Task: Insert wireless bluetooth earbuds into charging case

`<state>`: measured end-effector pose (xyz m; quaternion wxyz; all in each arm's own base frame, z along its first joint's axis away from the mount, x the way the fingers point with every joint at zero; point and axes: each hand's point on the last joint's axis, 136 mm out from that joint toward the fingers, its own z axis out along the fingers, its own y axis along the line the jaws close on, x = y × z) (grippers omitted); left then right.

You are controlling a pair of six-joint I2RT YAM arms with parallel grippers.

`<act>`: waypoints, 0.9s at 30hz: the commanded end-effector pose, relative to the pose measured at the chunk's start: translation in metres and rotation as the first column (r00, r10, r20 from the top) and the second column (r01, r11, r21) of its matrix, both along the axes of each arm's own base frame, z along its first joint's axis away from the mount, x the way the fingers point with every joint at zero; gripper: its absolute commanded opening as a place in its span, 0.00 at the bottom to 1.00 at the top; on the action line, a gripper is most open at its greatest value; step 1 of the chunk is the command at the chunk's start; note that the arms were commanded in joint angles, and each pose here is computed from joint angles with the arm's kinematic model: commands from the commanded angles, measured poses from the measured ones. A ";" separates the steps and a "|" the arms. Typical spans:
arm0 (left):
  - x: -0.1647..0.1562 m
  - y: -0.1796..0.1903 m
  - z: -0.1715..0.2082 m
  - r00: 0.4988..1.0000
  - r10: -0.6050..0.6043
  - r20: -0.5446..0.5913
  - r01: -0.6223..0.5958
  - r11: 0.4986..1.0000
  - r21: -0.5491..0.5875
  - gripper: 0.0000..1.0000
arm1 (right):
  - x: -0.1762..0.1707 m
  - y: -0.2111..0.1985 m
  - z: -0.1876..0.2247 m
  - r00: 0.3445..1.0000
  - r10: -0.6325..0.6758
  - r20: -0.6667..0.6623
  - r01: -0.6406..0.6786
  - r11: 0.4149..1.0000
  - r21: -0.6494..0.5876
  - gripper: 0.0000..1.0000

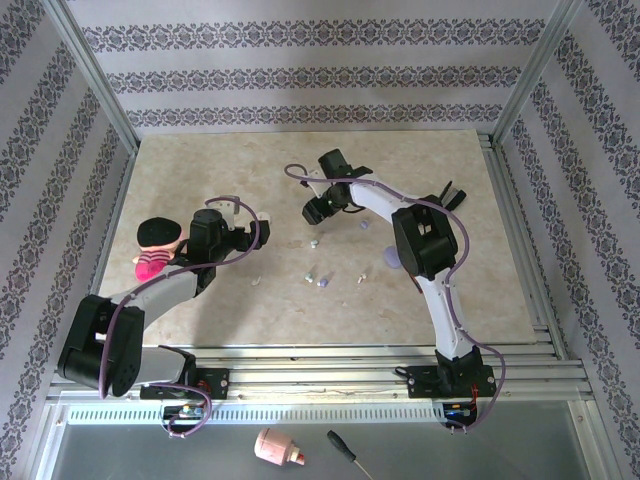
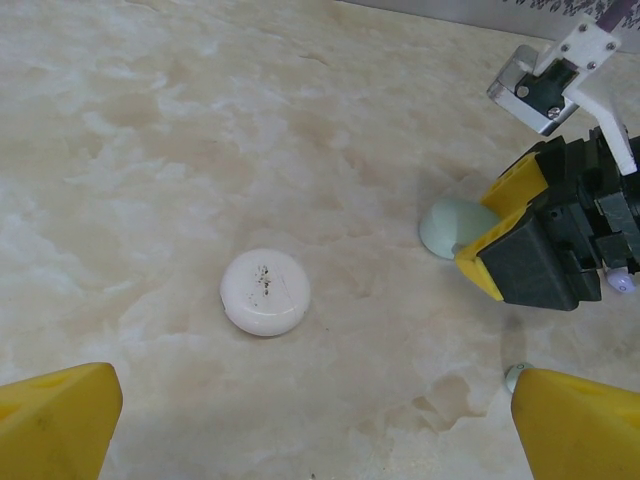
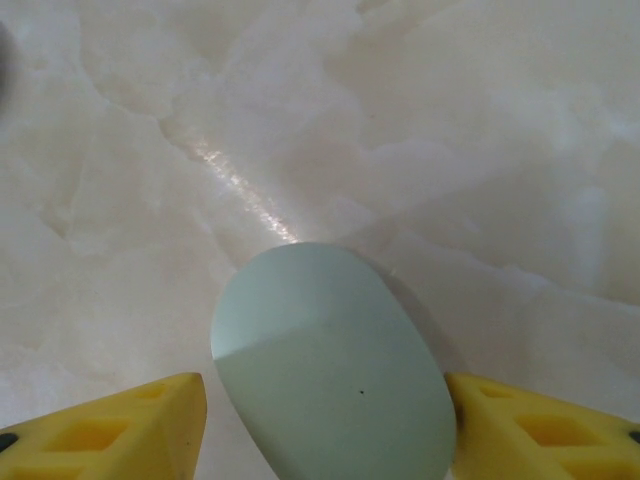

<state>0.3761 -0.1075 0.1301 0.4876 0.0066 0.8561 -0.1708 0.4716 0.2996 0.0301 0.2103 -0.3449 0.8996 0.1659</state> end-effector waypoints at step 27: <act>-0.040 -0.105 0.033 0.809 -0.560 0.181 0.541 0.828 0.145 1.00 | -0.088 -0.021 0.082 0.984 0.172 0.055 -0.179 0.971 0.158 0.35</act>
